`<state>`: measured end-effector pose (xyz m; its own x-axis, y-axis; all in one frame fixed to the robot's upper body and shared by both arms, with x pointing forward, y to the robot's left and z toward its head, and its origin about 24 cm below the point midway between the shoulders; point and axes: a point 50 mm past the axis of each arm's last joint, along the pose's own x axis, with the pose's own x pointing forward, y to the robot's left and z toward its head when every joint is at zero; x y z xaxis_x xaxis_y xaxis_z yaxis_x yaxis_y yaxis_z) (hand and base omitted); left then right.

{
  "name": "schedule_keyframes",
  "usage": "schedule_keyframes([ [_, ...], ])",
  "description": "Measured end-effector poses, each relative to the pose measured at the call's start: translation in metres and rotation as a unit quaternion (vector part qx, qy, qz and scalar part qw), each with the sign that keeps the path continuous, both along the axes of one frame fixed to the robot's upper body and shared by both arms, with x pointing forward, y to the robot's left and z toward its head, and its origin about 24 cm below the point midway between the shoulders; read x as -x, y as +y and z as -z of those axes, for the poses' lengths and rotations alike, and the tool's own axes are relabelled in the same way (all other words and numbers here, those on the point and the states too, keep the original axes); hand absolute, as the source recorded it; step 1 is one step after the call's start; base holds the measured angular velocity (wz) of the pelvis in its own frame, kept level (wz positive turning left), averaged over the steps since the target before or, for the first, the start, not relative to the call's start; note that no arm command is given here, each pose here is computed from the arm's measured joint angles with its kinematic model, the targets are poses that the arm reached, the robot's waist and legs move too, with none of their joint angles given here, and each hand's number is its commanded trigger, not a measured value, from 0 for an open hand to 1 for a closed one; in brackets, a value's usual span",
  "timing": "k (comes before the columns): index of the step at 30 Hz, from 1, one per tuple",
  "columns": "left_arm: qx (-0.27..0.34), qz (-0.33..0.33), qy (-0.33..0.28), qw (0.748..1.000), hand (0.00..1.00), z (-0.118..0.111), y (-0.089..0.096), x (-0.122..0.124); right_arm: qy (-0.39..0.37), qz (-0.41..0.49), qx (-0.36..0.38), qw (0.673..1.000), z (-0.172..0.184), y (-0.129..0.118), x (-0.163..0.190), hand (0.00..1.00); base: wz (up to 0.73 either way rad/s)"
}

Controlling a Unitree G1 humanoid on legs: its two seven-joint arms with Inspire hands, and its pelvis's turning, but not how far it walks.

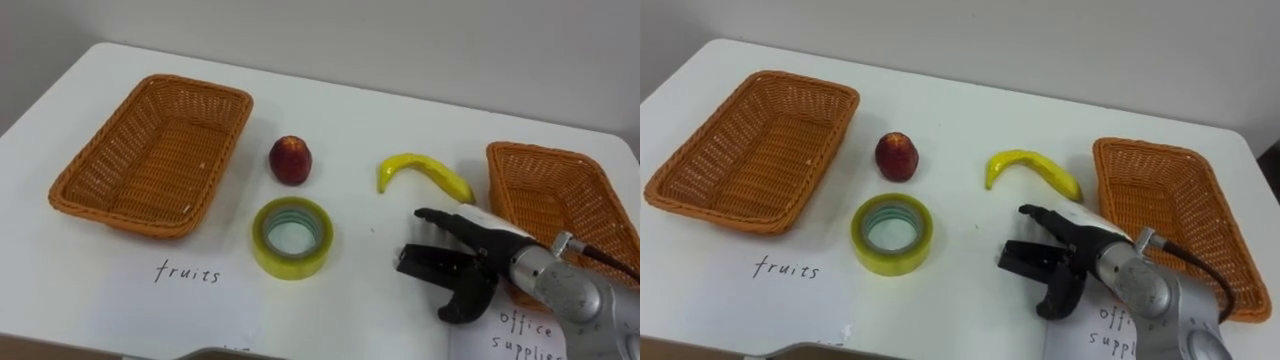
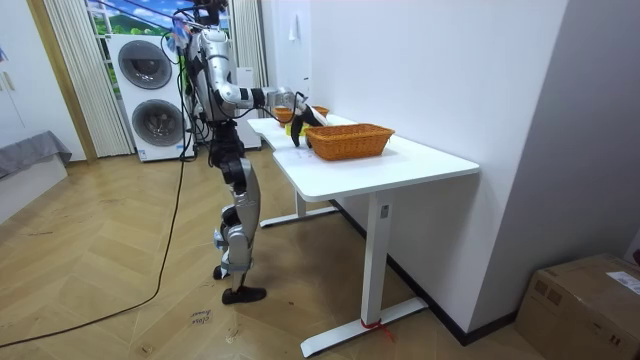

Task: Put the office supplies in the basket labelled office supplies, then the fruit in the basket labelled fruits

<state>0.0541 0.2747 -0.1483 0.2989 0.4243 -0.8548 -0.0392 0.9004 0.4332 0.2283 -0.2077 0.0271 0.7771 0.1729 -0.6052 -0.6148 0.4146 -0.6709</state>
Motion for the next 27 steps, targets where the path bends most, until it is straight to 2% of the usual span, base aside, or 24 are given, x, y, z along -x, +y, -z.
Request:
schedule_keyframes([
  [1,0.000,0.000,0.000,1.000,0.00,-0.0001,0.0001,-0.0001,-0.001,0.000,0.000,1.000,0.0000,0.0016,-0.0001,1.00,0.00],
  [13,0.001,0.011,-0.006,1.000,0.00,-0.0008,-0.0023,-0.0044,-0.037,0.025,0.027,0.999,0.0013,0.0007,-0.0054,1.00,0.00],
  [27,0.002,0.012,-0.011,1.000,0.00,-0.0013,-0.0029,-0.0062,-0.033,0.027,0.016,0.999,0.0046,0.0052,-0.0040,1.00,0.00],
])
